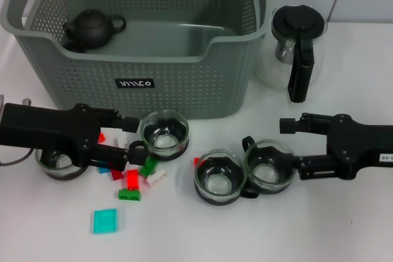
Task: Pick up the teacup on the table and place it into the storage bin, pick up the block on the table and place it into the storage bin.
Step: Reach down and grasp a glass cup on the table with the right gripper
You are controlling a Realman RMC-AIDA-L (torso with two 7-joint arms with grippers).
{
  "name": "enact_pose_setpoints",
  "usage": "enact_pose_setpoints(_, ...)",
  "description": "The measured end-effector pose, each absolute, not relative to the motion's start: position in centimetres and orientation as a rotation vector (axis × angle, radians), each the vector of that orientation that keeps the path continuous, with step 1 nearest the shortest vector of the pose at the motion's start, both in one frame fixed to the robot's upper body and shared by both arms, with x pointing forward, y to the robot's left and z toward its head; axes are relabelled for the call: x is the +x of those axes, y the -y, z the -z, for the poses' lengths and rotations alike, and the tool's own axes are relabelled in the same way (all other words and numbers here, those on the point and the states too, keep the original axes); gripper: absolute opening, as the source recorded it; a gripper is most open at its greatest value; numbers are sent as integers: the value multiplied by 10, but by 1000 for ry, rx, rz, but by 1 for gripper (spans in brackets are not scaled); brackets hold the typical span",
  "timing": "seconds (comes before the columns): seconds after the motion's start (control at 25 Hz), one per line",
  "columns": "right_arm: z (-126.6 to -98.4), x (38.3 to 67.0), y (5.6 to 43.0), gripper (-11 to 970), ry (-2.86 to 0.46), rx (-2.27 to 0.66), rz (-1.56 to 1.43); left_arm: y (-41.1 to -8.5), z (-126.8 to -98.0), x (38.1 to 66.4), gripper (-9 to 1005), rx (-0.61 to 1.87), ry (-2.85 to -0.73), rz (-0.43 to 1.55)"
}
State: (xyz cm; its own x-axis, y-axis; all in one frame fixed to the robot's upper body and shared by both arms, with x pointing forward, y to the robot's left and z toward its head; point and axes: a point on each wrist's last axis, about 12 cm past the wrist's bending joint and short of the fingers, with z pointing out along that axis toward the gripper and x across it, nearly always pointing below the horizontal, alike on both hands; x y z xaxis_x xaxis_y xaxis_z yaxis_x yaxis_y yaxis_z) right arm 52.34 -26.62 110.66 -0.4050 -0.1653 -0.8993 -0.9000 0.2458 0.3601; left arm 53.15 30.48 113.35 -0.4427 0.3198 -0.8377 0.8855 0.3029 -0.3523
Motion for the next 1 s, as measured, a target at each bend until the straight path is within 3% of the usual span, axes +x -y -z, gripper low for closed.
enact_pose_setpoints(0.56, -1117, 527, 276, 895, -1807, -866, -1329, -309, -1135, 531, 806, 1022, -1900, 1103)
enact_pose_setpoints(1.0, -1129, 541, 310, 883, -2283, -757, -1319, -330, -1151, 520, 806, 1032, -1887, 1181)
